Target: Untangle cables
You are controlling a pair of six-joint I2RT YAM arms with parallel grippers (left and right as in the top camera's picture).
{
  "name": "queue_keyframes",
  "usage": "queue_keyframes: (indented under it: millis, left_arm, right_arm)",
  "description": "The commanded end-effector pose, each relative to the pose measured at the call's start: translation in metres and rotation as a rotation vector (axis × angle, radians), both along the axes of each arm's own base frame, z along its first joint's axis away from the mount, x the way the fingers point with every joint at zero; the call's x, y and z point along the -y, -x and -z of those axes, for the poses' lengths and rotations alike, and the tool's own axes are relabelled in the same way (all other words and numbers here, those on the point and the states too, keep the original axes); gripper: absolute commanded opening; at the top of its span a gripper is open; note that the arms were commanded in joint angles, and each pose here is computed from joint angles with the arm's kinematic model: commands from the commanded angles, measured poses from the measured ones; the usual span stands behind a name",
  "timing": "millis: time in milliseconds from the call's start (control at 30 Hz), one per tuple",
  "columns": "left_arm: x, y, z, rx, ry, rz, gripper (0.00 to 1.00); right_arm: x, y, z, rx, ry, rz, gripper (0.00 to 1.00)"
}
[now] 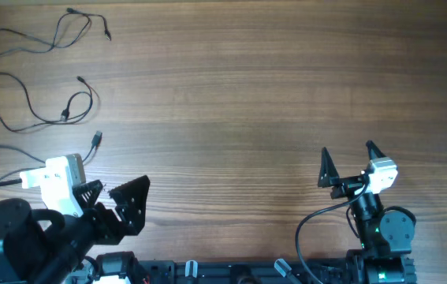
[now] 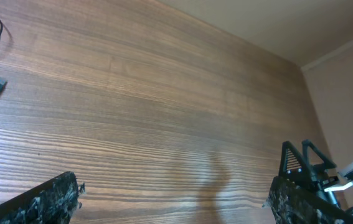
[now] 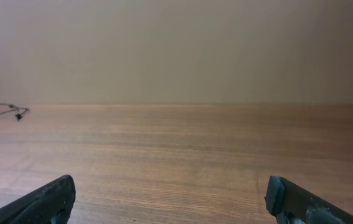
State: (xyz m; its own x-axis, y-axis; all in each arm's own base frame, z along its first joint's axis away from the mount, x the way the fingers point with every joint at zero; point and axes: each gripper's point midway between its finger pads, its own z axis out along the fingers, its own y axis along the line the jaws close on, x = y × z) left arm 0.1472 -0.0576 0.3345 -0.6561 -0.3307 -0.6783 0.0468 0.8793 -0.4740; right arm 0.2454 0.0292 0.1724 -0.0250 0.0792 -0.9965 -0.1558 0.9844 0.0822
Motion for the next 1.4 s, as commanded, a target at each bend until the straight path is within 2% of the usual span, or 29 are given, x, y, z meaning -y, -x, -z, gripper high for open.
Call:
queue_keyframes:
  millis: [0,500,1067,1367]
  left_arm:
    - [-0.0001,-0.0004,0.0007,0.007,-0.019,0.013,1.0]
    - [-0.0001,-0.0004,0.0007,0.006,-0.019,0.013,1.0]
    - [-0.0001,-0.0004,0.0007,0.006,-0.019,0.013,1.0]
    - [-0.0001,-0.0004,0.0007,0.007,-0.019,0.013,1.0]
  right_arm:
    - [0.0064,0.0,-0.0027,0.01,-0.019,0.036,1.0]
    - [0.0061,0.0,-0.0028,0.032,0.129,0.033,1.0]
    - [0.0057,0.0001,-0.003,0.032,0.123,0.031,1.0]
    - [0.009,-0.0003,-0.0026,0.019,0.048,0.05,1.0]
